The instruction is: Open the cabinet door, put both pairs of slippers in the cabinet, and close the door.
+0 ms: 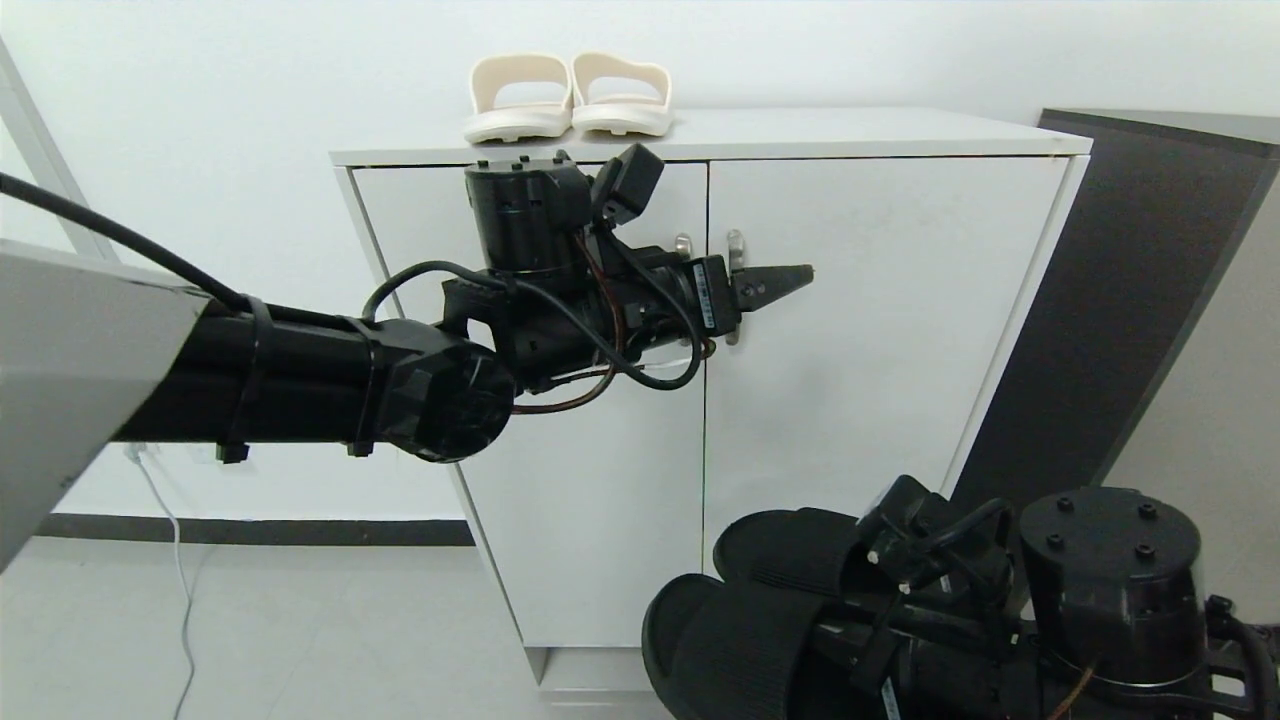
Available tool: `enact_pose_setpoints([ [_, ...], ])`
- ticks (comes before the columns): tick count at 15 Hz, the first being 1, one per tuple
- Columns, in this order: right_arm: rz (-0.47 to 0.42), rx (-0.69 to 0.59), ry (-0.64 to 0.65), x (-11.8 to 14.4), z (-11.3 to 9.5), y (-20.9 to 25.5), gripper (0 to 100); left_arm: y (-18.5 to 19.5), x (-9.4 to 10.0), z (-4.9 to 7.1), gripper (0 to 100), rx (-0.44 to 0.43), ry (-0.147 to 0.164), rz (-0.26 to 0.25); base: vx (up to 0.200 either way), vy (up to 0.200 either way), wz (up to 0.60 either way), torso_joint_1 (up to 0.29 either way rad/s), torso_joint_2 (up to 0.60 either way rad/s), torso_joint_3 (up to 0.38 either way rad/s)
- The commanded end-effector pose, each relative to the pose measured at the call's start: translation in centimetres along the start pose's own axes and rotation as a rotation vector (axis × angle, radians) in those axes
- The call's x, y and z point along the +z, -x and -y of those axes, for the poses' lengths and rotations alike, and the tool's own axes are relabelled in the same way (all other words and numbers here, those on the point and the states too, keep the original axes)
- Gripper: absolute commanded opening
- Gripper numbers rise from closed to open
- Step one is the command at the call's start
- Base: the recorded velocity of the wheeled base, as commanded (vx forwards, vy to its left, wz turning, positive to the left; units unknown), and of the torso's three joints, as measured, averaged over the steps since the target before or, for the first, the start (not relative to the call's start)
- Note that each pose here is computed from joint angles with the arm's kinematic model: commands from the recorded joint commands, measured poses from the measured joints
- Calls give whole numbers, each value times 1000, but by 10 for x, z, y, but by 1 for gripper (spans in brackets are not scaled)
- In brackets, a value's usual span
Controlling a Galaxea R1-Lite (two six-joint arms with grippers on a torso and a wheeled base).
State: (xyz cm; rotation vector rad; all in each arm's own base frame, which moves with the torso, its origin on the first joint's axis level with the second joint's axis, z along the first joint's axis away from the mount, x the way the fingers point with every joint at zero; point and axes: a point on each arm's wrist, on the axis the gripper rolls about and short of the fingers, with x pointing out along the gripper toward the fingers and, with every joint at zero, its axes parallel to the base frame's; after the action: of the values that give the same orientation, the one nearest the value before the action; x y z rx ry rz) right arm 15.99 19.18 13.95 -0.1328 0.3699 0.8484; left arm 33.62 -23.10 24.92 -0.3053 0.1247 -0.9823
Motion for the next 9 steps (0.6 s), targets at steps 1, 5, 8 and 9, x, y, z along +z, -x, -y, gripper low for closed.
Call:
enact_pose_setpoints([
  [1,-4,0,0,-1,0,0,0,-2,-3,-1,0,-3,4,-9,0,0,0,0,0,0],
  [5,-8,29,0,-2,-1,1,0,8,-3,4,0,4,7,-15,0,0,0,0,0,0],
  [8,-28,103,0,-8,-2,5,0,22,-7,19,0,-20,9,-25,0,0,0,0,0,0],
  [9,-23,136,1,-9,-4,7,0,28,-9,25,0,-30,7,-24,0,0,0,0,0,0],
])
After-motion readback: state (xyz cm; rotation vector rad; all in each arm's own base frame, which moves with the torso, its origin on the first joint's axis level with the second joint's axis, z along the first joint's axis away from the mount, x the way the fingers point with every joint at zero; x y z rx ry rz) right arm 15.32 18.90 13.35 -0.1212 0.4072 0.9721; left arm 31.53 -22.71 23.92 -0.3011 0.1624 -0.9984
